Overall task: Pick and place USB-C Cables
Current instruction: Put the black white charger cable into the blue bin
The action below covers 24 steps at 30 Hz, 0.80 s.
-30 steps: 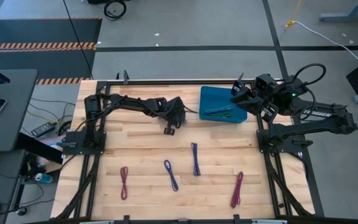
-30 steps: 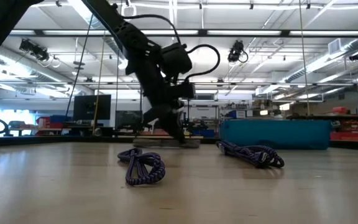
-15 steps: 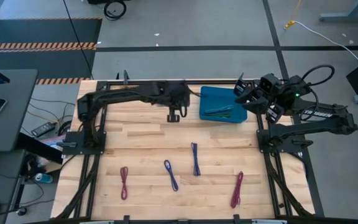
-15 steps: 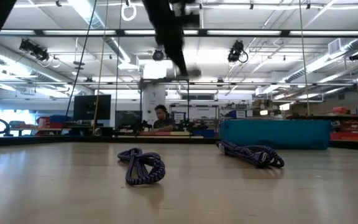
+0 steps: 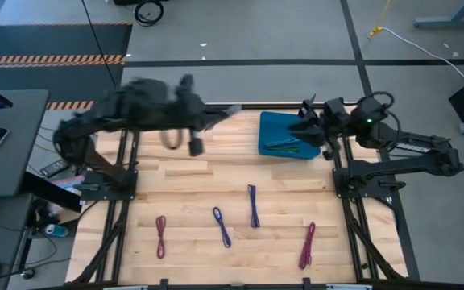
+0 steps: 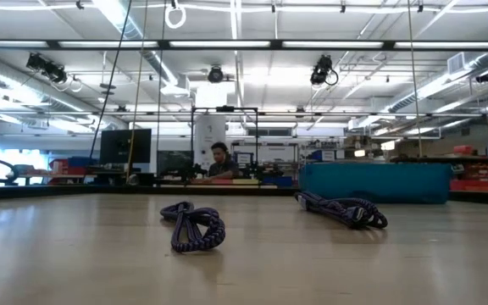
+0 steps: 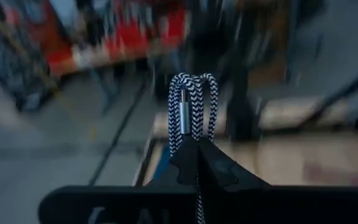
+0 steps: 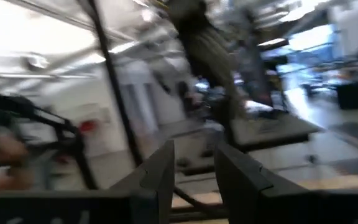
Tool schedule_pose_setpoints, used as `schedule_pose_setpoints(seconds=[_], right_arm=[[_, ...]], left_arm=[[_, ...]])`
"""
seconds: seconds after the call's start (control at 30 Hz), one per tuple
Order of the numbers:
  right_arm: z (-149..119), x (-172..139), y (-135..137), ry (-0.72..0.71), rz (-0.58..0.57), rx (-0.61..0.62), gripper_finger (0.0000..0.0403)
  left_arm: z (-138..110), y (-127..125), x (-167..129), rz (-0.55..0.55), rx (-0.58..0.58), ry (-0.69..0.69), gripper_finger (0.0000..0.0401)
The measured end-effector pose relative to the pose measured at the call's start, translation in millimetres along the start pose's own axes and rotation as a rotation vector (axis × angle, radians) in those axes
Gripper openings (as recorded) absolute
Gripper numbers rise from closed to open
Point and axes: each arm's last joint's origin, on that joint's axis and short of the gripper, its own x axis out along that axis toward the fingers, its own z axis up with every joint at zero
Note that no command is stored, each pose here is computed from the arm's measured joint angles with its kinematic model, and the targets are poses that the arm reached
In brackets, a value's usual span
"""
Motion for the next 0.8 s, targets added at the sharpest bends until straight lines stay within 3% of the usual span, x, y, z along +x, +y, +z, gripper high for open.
schedule_pose_setpoints(seconds=[0.13, 0.23, 0.5, 0.8], right_arm=[[-7, 9, -9, -0.003, -0.136, -0.075, 0.0116], [-19, 21, -18, 0.032, -0.22, -0.109, 0.0116], [-41, 58, -38, -0.012, -0.278, -0.142, 0.0129], [-18, 111, -51, 0.001, -0.254, -0.194, 0.0176]], left_arm=[[25, 0, -38, -0.02, -0.046, -0.226, 0.0], [32, -4, -45, -0.031, -0.059, -0.29, 0.0], [28, -20, -25, -0.049, -0.048, -0.244, 0.0], [28, -25, -18, -0.06, -0.08, -0.249, 0.0]])
